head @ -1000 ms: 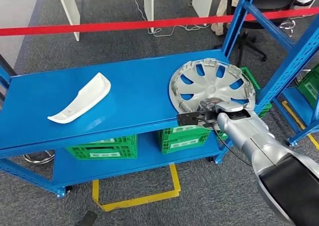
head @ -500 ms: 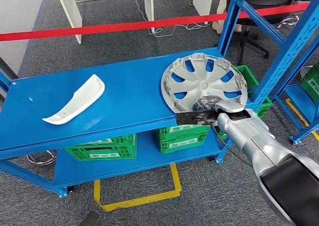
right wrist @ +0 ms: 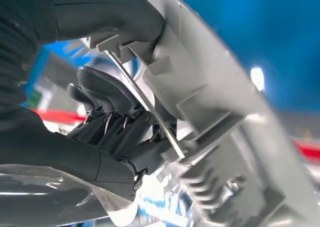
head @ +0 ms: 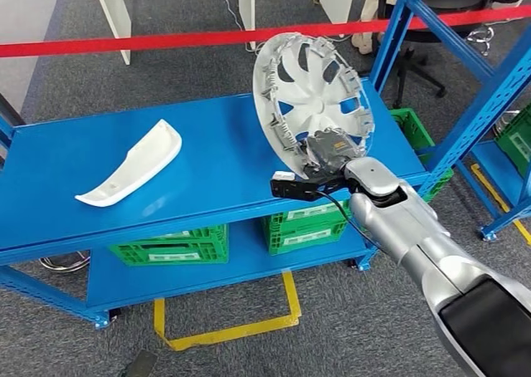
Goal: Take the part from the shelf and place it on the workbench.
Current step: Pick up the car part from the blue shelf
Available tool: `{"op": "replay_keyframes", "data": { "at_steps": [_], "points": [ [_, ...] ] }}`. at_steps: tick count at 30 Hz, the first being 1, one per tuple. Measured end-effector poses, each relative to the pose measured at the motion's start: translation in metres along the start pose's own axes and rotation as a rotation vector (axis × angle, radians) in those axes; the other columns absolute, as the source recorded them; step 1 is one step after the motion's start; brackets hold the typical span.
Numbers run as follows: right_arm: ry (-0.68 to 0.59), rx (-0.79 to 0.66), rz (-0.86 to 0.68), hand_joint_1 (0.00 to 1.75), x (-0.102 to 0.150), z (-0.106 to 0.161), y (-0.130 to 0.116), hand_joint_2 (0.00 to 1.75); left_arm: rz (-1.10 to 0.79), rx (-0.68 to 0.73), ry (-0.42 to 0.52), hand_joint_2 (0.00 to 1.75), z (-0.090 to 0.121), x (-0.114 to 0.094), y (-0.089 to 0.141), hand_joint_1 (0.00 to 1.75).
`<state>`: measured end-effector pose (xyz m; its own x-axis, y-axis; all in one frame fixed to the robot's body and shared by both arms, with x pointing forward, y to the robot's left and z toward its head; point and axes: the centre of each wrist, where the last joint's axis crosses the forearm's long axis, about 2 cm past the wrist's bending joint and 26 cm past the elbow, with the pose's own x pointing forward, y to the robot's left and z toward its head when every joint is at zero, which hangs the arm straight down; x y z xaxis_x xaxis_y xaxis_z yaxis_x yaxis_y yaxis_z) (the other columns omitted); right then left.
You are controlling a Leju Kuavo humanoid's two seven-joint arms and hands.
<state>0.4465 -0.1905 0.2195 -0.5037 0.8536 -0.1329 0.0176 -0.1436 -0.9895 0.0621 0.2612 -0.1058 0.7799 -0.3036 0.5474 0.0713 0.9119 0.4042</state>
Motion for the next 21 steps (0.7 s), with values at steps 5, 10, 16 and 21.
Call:
{"op": "replay_keyframes", "data": {
  "at_steps": [5,10,16,21],
  "points": [
    [-0.046,-0.167,0.039,1.75,0.013,0.009,-0.006,1.75,-0.008,0.007,-0.005,1.75,0.0,0.002,-0.002,0.0],
    [-0.074,-0.326,0.074,1.75,0.017,0.016,-0.02,1.75,-0.01,0.011,-0.01,1.75,0.0,0.005,-0.004,0.0],
    [-0.093,-0.527,0.082,1.75,0.026,0.033,-0.019,1.75,-0.022,0.01,-0.008,1.75,0.0,0.007,-0.005,0.0],
    [-0.078,-0.634,0.054,1.75,0.031,0.045,-0.016,1.75,-0.026,0.009,-0.006,1.75,0.0,0.007,-0.006,0.0]
  ]
}}
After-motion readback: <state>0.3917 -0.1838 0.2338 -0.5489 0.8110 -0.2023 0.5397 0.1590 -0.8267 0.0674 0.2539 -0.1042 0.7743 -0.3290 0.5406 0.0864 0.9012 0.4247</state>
